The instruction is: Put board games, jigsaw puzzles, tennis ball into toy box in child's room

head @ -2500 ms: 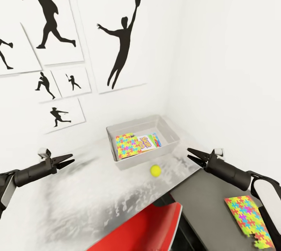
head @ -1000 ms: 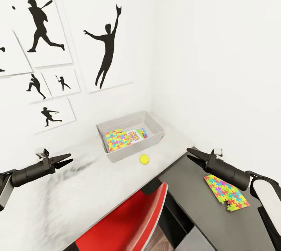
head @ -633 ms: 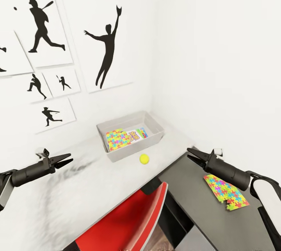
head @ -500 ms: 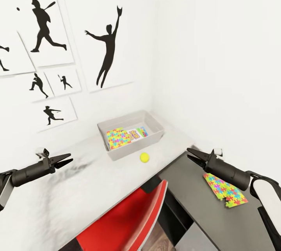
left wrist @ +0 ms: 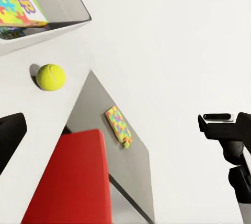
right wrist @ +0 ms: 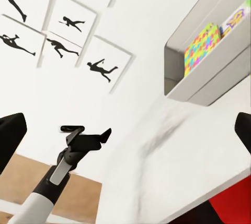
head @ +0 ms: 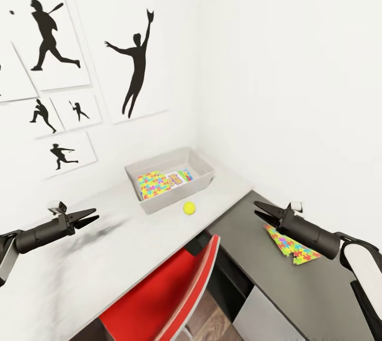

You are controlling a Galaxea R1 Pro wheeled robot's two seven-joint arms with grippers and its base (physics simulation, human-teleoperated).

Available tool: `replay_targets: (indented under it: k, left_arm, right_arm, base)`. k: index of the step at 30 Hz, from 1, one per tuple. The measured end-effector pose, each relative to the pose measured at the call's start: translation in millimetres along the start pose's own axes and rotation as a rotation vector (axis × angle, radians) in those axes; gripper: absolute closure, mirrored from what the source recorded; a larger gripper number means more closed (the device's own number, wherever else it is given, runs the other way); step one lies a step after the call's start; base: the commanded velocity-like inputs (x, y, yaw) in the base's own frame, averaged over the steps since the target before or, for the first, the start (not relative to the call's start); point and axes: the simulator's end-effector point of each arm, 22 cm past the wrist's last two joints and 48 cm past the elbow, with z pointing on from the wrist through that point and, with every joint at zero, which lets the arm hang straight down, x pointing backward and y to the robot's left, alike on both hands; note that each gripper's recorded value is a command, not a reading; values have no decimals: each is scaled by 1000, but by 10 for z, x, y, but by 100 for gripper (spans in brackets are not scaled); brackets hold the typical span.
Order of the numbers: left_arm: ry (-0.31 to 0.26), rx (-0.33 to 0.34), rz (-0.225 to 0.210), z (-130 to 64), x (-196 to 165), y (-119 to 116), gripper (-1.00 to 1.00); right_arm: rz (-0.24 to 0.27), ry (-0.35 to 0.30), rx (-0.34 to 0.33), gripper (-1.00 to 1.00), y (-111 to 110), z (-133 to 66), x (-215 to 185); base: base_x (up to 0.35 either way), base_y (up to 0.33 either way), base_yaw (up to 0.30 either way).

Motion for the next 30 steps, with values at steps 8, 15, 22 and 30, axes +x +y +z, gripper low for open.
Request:
replay_targets:
  k: [8,15,22,30]
  left_arm:
    - [0,0,1,-2,-2,-2,-100]
    - [-1,26,9,-4,-13,-79,-100]
    - [2,76,20,-38,-28,-220,-100]
    - [2,78,31,-83,-61,-265,-100]
  right_arm:
    - [-1,-2,-1,-100,4,-5,-7]
    - [-3,-4,-4,-100,24,-10,-15]
    - [-8,-5,-7,-100,54,-14,-21]
    - [-14,-6,-10,-100,90,-19,-28]
  base:
    - [-2,1,-276]
    - [0,0,-273]
    - [0,0,-259]
    - [0,0,-257]
